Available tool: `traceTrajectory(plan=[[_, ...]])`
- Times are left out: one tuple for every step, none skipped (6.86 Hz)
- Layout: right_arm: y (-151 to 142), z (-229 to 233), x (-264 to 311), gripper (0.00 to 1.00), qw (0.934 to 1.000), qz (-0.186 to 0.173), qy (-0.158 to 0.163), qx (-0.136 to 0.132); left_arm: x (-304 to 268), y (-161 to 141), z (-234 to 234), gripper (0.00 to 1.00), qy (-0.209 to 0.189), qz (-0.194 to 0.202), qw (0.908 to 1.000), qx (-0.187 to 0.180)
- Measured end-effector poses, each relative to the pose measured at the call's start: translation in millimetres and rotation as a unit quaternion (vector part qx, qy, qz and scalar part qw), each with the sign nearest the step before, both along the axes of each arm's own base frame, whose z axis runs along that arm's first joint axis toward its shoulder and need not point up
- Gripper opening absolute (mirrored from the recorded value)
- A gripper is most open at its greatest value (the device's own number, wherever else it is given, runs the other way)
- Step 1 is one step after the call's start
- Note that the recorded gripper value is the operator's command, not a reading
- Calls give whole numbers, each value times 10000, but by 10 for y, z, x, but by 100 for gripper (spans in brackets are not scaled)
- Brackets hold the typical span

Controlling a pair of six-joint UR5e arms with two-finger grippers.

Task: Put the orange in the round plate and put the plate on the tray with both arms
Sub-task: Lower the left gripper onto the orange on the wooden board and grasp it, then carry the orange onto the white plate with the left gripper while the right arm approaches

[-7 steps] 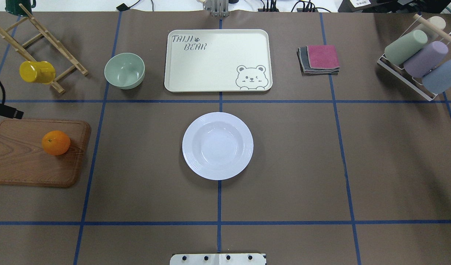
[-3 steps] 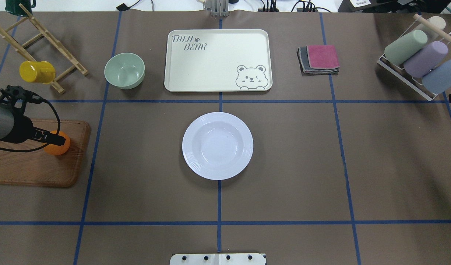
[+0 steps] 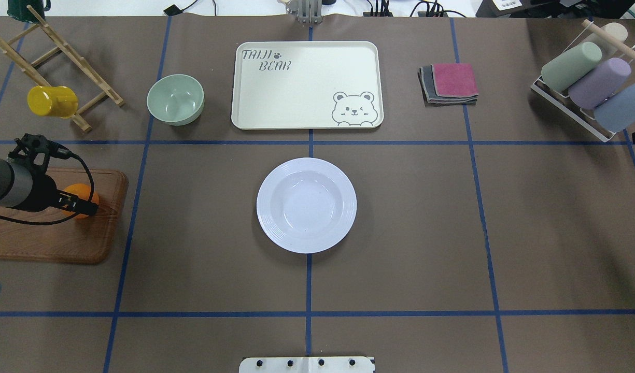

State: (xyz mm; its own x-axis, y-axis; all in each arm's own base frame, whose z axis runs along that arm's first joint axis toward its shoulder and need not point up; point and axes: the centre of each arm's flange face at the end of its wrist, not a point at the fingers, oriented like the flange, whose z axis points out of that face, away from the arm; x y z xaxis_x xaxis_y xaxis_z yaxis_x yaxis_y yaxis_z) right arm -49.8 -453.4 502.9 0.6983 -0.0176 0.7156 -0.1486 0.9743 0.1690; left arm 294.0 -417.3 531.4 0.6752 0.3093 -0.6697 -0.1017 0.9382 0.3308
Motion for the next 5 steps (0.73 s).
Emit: traceTrajectory(plan=[[-1, -4, 0, 100, 10000, 4, 2, 6, 2, 17, -53, 0, 102, 13, 9999, 81], [-2, -14, -2, 100, 10000, 19, -21, 12, -17, 47, -286, 0, 268, 54, 9995, 131], [-3, -47, -17, 100, 9999, 126, -114, -32, -13, 67, -687, 0, 410, 82, 9991, 60], [-4, -118, -70, 100, 9985, 404, -331, -167, 86, -2, -1228, 0, 466, -7, 9988, -137], [11, -223, -206, 100, 9946, 733, -668, -320, 292, -134, -1831, 0, 461, -167, 9982, -357]])
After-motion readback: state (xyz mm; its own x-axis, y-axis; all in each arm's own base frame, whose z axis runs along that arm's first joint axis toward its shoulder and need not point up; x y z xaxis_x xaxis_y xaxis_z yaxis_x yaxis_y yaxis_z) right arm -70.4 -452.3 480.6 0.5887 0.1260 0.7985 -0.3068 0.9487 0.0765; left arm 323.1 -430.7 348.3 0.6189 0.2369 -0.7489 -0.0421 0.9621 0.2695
